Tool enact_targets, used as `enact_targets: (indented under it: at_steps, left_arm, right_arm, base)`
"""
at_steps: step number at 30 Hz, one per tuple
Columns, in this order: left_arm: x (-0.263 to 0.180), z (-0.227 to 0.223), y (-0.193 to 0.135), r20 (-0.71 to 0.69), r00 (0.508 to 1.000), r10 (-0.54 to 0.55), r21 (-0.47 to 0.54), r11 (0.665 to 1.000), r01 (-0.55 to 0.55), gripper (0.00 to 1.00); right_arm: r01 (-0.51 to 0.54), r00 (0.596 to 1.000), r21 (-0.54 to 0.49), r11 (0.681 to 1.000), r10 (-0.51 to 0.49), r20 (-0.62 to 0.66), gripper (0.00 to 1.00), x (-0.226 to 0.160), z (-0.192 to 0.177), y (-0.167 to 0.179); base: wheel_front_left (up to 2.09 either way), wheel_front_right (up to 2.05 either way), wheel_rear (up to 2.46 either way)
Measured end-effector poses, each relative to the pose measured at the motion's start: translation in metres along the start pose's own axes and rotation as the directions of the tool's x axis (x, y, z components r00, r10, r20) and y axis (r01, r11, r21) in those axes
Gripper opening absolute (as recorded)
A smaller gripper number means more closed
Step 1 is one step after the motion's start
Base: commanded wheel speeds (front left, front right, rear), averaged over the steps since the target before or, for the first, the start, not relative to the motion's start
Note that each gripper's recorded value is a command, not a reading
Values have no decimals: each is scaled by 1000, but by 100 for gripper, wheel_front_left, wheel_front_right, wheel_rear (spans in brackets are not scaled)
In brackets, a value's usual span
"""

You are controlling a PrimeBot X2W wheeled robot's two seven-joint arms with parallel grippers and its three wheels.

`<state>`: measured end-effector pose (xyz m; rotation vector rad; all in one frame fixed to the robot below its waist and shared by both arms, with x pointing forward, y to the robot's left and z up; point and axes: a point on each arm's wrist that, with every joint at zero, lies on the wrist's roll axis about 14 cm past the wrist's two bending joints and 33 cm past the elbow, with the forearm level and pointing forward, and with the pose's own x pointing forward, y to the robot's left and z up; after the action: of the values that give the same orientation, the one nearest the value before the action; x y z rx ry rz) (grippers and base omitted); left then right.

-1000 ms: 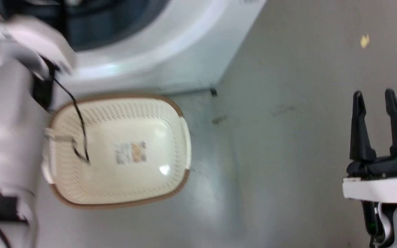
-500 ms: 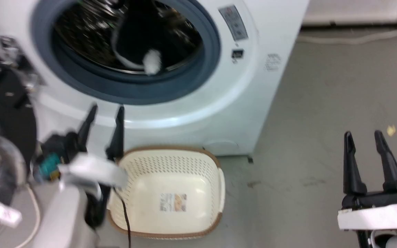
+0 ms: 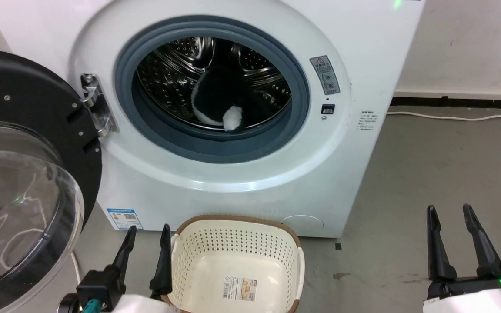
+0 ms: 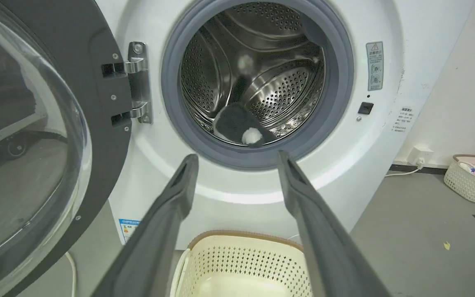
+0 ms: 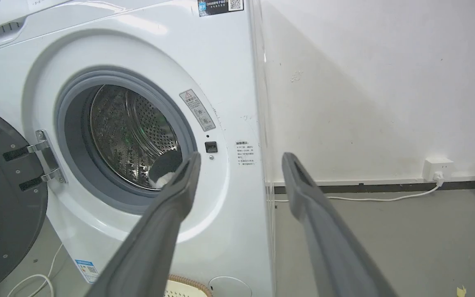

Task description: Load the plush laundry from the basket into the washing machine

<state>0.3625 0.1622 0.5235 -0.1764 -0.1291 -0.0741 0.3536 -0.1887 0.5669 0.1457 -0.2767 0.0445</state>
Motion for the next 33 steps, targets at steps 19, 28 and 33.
enact_targets:
  at_steps: [19, 28, 33]
  left_arm:
    - [-6, -2, 6, -9, 1000, 28, 14, 1000, -28, 0]
    - [-5, -3, 5, -22, 999, 25, 27, 999, -24, 0]
    - [-4, -3, 5, -30, 999, 23, 36, 999, -22, 0]
  right_arm:
    - [-14, 999, 9, 1000, 14, -33, 0, -2, -10, 5]
    - [-19, 998, 0, 1000, 19, -57, 0, -2, -14, 6]
    - [-23, 997, -8, 1000, 22, -69, 0, -3, -16, 7]
  base:
    - [0, 0, 0]
    - [0, 0, 0]
    - [0, 0, 0]
